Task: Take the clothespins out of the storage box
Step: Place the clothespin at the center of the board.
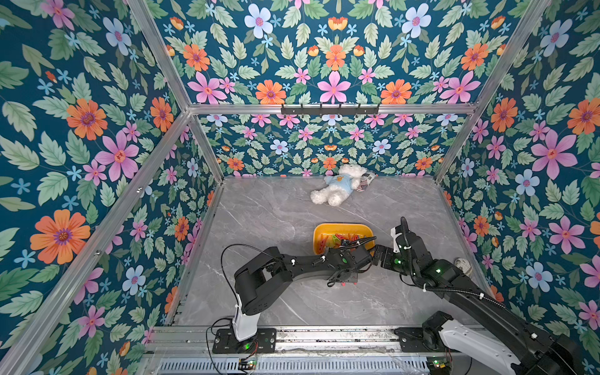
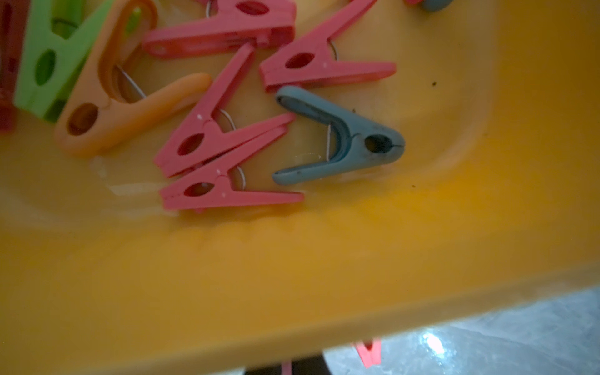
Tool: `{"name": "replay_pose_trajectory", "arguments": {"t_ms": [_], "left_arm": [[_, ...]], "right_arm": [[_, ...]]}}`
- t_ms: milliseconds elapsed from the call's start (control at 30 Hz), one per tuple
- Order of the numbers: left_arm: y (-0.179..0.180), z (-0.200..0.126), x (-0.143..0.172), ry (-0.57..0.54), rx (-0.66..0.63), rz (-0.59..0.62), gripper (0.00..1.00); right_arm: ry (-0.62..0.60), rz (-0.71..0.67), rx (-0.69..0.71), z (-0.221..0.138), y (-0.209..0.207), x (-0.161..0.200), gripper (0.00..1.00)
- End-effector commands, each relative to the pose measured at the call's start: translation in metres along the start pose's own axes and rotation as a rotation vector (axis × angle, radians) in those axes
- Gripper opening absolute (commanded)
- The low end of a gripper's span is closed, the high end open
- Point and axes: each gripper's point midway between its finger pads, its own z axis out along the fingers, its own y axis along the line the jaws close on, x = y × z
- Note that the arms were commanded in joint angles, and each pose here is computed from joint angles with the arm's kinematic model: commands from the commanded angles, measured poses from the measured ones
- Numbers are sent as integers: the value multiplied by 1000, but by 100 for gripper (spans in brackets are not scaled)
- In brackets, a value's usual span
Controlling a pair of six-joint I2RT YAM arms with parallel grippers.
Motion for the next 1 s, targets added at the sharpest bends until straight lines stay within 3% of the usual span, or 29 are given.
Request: {"name": "replay_pose_trajectory", "arguments": {"t_ms": [0,300,467,567,733,800,900,967], "left_arm": [[0,-4,-3,-11,-2,10,16],[-1,-33,-23,-69,24,-1,22],[5,-59,-41,-124,34,-9,24],[15,-73,-54,-160,40,-28,28],[32,-95,-77,-219,72,-66,39],[39,-100,-84,-234,95,-86,42],[48,-105,-96,-248,160,-124,50],[54,-109,-102,-259,195,-149,66]], "right_arm": [[-20,16,-42,0,11,-7,99],[-26,18,-36,4,15,-14,96],[-35,26,-33,10,19,-21,83],[-38,27,-28,16,22,-26,70],[-29,28,-3,32,26,-34,54],[-15,28,17,41,27,-36,43],[11,19,38,57,28,-37,39],[23,9,52,67,28,-39,36]]}}
